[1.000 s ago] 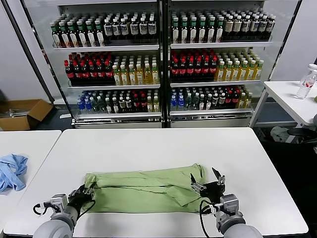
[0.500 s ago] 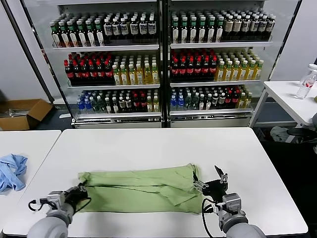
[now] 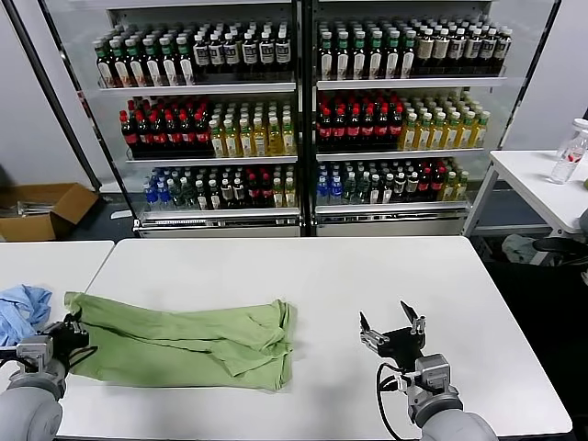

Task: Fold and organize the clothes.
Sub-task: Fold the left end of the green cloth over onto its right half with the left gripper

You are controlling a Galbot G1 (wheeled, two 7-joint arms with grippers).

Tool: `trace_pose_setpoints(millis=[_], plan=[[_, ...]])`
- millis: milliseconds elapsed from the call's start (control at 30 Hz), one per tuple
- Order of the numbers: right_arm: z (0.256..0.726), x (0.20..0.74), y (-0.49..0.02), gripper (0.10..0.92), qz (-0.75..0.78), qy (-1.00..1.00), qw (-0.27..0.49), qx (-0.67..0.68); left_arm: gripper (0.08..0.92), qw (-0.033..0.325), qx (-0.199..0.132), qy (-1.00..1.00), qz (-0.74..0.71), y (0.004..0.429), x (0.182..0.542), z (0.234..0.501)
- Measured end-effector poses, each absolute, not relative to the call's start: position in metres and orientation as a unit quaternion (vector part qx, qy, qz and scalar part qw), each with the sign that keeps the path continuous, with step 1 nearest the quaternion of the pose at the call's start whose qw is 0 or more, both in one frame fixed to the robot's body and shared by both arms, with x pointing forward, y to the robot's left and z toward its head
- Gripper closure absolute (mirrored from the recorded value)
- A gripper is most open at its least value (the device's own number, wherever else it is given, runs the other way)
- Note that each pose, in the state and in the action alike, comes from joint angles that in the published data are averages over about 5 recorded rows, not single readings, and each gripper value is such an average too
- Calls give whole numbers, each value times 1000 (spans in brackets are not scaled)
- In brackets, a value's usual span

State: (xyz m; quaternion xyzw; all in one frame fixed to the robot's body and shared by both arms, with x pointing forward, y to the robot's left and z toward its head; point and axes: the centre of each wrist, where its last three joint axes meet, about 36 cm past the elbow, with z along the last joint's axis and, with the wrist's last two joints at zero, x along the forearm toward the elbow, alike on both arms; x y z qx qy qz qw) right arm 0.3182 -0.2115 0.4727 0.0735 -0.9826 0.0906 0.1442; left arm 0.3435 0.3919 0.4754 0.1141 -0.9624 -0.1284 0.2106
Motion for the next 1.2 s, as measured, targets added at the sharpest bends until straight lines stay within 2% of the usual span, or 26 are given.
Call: trace_pose_setpoints(millis=[367, 567, 767, 867, 1200], plan=[[474, 317, -216, 199, 92, -983, 143, 63, 909, 208, -51, -977, -10, 290, 329, 475], [475, 317, -218, 200, 94, -983, 143, 61, 909, 215, -100, -970, 47, 254, 334, 467], [475, 318, -217, 199, 96, -983, 143, 63, 908, 220, -127, -964, 84, 228, 346, 458], [476, 319, -217, 200, 98, -983, 143, 65, 870, 220, -140, -960, 99, 215, 352, 455], [475, 325, -214, 200, 102, -982, 143, 73, 583, 194, -178, -955, 135, 191, 352, 463]])
